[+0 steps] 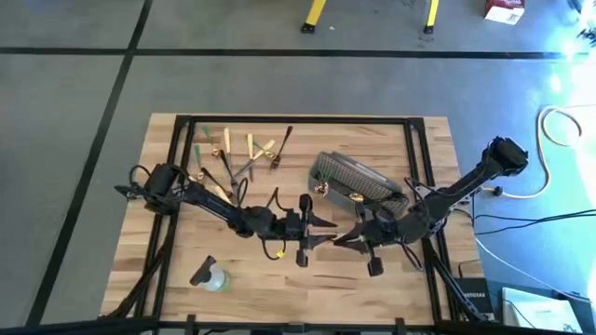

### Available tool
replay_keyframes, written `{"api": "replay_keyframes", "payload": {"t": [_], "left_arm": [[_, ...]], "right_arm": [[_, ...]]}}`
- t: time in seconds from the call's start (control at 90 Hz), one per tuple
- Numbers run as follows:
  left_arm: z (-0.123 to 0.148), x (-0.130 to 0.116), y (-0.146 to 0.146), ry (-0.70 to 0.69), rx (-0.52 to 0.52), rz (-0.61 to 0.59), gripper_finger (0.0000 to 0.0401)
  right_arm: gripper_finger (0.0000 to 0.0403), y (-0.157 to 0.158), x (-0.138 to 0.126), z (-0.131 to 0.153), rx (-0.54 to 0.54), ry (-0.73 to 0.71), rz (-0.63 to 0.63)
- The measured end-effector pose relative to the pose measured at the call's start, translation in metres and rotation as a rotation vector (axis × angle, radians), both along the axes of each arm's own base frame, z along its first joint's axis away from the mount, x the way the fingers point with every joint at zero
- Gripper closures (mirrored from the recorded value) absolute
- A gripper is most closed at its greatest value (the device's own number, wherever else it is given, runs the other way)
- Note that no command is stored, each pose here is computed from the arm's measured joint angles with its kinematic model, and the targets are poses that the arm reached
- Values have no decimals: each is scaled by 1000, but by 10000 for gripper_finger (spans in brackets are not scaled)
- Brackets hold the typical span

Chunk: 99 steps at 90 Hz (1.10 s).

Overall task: Sort silverware
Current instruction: Put the black fork into the cutlery rack

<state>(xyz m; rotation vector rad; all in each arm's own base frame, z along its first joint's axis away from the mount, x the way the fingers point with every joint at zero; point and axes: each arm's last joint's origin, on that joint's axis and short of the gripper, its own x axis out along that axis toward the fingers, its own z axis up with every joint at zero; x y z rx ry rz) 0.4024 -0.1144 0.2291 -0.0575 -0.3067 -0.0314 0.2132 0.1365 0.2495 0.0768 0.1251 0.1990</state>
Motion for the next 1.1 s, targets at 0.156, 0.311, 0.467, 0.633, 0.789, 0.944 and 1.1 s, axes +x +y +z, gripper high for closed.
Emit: {"api": "replay_keyframes", "payload": {"t": [0.156,0.311,0.467,0.633,0.789,0.944,1.1], "left_arm": [[-1,0,0,13,4,-1,297],[-2,0,-3,16,25,-6,315],[-2,0,-3,17,41,-7,380],[-2,0,-3,17,44,-8,399],[-2,0,-4,15,49,-24,401],[-2,-1,-6,15,56,-34,401],[-2,-1,-6,13,57,-36,401]], "right_arm": [[403,0,0,1,-9,-13,1],[403,0,0,1,-22,-16,2],[403,-1,-2,4,-30,-28,4],[403,-4,-5,10,-39,-51,4],[403,-4,-6,6,-67,-12,-3],[403,-6,-6,1,-77,31,-46],[403,-6,-6,4,-68,9,-40]]}}
